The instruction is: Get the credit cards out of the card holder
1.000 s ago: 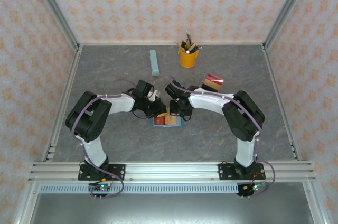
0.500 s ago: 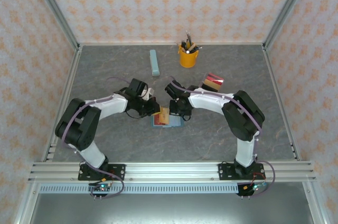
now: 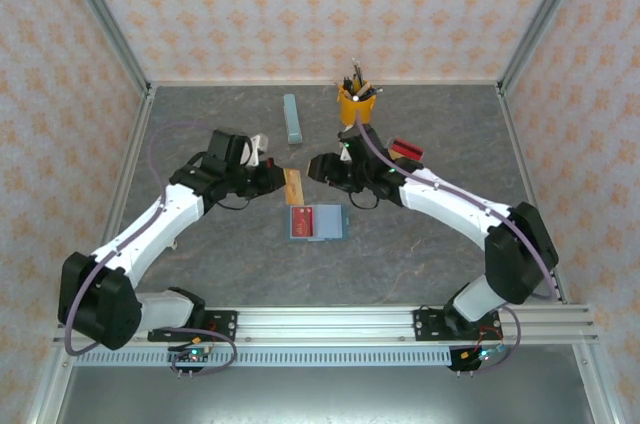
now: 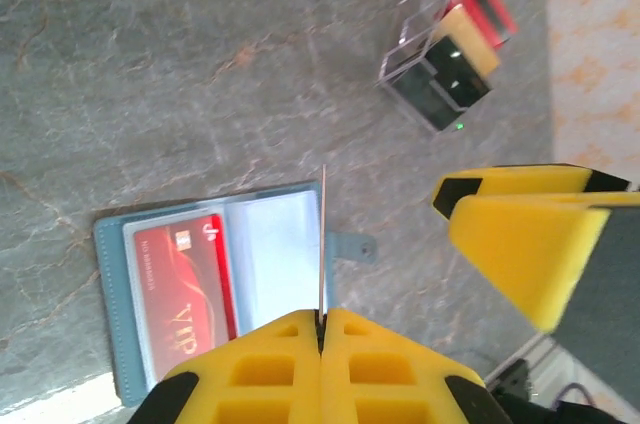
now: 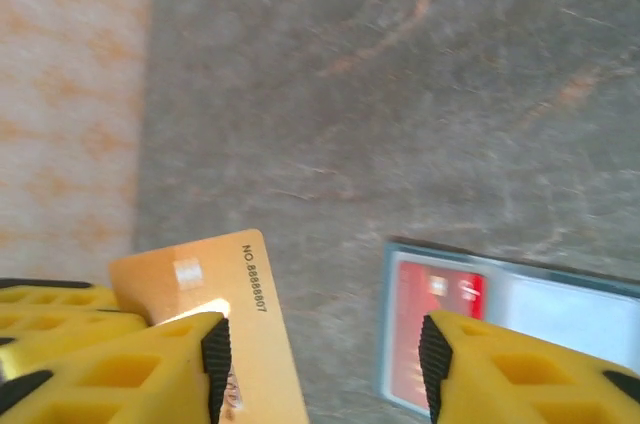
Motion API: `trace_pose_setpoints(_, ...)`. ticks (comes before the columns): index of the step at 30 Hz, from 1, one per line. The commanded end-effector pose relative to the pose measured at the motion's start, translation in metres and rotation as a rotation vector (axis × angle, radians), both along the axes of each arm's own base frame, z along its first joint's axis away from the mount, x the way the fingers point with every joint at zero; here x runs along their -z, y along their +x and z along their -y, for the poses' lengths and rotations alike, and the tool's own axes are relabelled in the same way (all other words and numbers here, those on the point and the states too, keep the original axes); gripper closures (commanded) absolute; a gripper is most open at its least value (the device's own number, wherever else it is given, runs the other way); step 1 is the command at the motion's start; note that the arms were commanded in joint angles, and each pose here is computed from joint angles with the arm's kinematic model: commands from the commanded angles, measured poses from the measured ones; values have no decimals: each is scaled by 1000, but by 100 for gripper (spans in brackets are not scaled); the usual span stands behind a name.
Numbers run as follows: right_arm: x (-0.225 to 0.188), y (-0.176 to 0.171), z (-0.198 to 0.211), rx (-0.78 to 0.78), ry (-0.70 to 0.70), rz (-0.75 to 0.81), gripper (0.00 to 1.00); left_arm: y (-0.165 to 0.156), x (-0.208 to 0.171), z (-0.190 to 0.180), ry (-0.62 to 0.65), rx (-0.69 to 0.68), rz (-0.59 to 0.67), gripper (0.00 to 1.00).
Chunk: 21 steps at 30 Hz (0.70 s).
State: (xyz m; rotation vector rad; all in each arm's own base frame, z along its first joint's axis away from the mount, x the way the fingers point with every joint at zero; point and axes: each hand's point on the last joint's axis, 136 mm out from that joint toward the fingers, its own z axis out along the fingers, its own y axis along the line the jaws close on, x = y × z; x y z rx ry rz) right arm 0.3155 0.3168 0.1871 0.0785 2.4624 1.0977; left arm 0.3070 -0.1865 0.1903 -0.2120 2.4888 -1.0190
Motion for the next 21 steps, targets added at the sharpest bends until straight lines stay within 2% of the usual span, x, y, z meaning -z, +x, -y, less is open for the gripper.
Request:
trace_pose_setpoints(1,-30,-3,-14,-68,184,35,36,6,-41,10,-144,-10,48,100)
trace_pose_setpoints(6,-56,-8,-20,-118,312,57,26,7,-74,19,-290,-18,85,100)
trace_pose_setpoints(9,-68,-12,-24,-149,367,65,26,7,-86,22,-342,-17,102,100)
trace_pose_setpoints(17,-89,-15,-29,-187,456,83,45,10,-86,17,-373,-37,91,100)
trace_pose_setpoints(21,-95,-16,-30,-196,475,88,58,11,-82,14,-364,-48,82,100)
